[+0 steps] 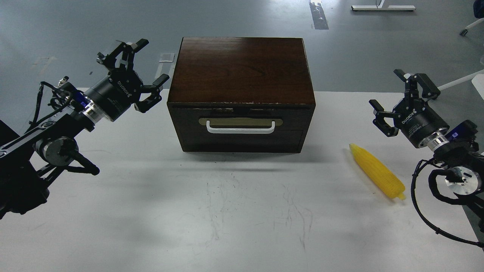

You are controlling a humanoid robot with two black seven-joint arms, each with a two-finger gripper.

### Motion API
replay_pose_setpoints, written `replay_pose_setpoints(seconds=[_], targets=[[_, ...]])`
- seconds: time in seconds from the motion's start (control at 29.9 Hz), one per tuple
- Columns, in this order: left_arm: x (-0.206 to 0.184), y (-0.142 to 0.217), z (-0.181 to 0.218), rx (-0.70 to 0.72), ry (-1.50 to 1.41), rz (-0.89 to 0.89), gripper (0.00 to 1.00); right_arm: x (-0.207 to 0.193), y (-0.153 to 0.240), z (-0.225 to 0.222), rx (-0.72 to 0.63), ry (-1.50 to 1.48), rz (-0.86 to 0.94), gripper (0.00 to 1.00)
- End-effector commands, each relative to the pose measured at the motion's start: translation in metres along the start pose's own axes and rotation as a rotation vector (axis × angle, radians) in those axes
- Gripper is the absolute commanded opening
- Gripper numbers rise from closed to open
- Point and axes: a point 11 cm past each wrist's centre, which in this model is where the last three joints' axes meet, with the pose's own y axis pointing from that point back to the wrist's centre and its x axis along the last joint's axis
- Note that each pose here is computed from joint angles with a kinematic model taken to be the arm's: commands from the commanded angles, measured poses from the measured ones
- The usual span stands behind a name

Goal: Put corn in drawer with both arms
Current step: 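Move the left gripper over the box toward the white drawer handle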

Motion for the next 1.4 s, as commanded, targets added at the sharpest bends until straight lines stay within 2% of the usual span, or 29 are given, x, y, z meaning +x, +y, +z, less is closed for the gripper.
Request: replay_pose_setpoints(seconds=[0.0,0.27,0.4,0.53,0.63,0.77,0.87,1.07,1.24,1.37], targets=[[-0.001,-0.001,0.0,-0.004,0.002,-0.003,0.99,0.0,0.0,0.001,-0.001,-0.001,0.0,1.0],[0.003,0.0,0.008,-0.009,-0.013,0.005,0.99,-0.002,-0.001,0.001,0.0,-0.003,-0.002,1.0],[0.018,0.006,0.037,-0.03,-0.081,0.026,0.99,-0.002,-0.002,0.001,0.001,-0.004,-0.004,1.0],[0.014,-0.008,0.08,-0.045,-0.221,-0.02,0.99,-0.003,-0.002,0.001,0.002,-0.003,-0.005,1.0],[-0.004,-0.021,0.103,-0.019,-0.434,-0.121,0.99,-0.004,-0.003,-0.001,0.005,0.0,-0.006,1.0],[-0.074,-0.049,0.13,-0.045,-0.777,-0.39,0.99,-0.004,-0.004,-0.002,0.007,0.001,-0.008,1.0],[-0.116,-0.06,0.135,-0.038,-0.987,-0.54,0.99,-0.004,-0.005,-0.002,0.007,0.001,-0.007,1.0],[-0.187,-0.094,0.105,0.043,-1.505,-0.844,0.99,-0.005,-0.006,-0.004,0.012,0.001,-0.01,1.0],[-0.219,-0.107,0.063,0.201,-1.78,-1.11,0.99,-0.004,-0.006,-0.004,0.013,0.002,-0.008,1.0],[-0.221,-0.109,0.04,0.287,-1.846,-1.207,0.99,-0.004,-0.005,-0.003,0.011,0.001,-0.006,1.0]])
